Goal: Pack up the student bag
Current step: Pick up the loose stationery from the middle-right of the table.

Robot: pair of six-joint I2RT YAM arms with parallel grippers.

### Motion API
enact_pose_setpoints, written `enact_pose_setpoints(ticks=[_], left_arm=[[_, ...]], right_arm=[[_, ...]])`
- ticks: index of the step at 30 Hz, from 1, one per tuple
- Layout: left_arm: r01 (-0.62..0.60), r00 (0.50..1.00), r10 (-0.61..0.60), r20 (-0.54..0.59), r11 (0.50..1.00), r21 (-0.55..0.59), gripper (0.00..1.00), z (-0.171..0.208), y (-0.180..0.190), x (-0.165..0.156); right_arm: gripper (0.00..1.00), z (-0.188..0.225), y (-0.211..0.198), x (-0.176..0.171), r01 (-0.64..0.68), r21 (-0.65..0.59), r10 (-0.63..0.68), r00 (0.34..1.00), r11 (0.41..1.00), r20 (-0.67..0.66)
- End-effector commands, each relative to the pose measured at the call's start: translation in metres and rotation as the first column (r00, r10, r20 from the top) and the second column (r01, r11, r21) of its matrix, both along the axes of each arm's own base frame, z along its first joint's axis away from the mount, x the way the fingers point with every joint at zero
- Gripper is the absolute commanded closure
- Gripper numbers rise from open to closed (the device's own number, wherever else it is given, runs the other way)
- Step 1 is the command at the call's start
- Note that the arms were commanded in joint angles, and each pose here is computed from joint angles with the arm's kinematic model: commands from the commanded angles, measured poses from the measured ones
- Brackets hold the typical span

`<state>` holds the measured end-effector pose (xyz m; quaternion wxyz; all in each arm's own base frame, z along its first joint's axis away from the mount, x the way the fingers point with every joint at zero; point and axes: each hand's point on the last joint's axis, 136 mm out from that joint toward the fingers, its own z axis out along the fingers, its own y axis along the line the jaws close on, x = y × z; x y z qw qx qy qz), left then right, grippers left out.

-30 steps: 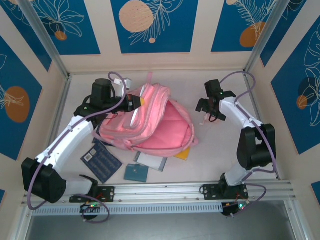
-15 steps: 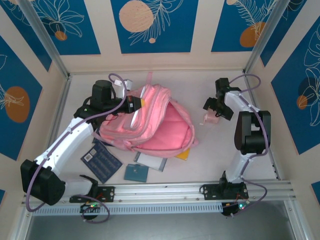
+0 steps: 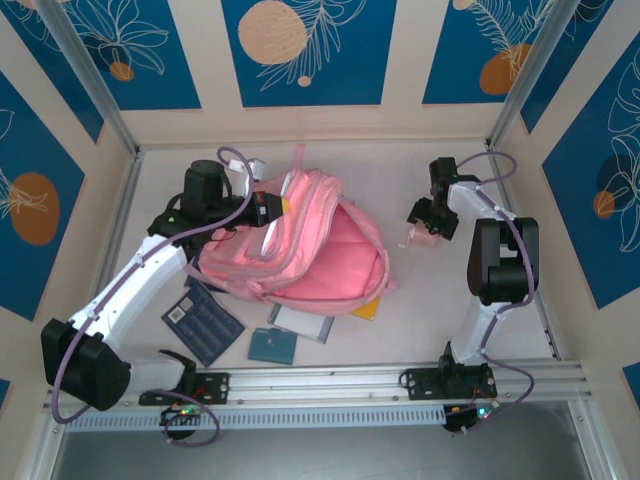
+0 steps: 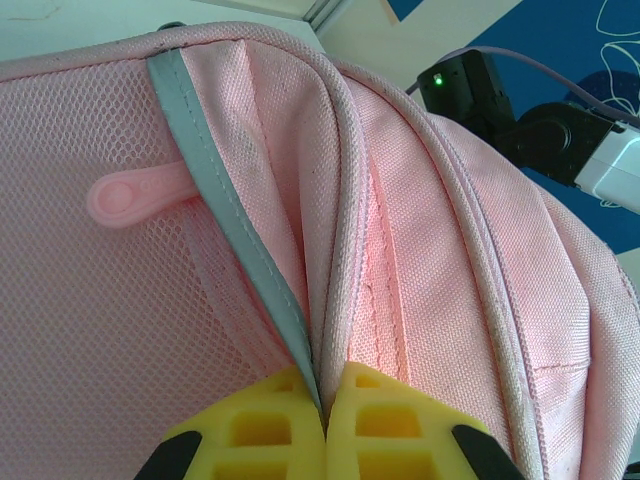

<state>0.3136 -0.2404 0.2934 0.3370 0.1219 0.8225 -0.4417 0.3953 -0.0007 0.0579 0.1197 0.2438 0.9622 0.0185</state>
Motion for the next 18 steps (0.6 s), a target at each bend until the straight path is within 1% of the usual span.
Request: enact_pose_setpoints(ticks=[1, 3, 6, 13, 18], left_arm=[[0.023, 0.992, -0.020, 0.127, 0.999, -0.026, 1.00, 0.031, -0.002, -0.003], [0.023, 0.992, -0.020, 0.125, 0.999, -0.025, 1.00, 0.031, -0.002, -0.003], [0.023, 0.992, -0.020, 0.124, 0.999, -0.022, 1.00, 0.031, -0.002, -0.003], [0.027, 0.993, -0.024, 0.113, 0.999, -0.019, 1.00, 0.035, -0.002, -0.003], [0.015, 0.994, -0.013, 0.109, 1.000, -0.018, 1.00, 0.040, -0.001, -0.002]], right_arm=[[0.35, -0.001, 0.001, -0.003, 0.004, 0.001, -0.004, 1.000, 1.000, -0.003], [0.38, 0.002, 0.000, -0.003, 0.007, -0.005, -0.007, 1.000, 1.000, 0.002], [0.44, 0.010, 0.000, -0.004, 0.009, -0.017, -0.009, 1.000, 1.000, 0.018], [0.45, 0.042, 0.005, -0.007, 0.019, -0.039, -0.015, 0.995, 0.999, 0.102], [0.47, 0.077, 0.018, -0.015, 0.066, 0.036, -0.072, 0.974, 0.997, 0.216]])
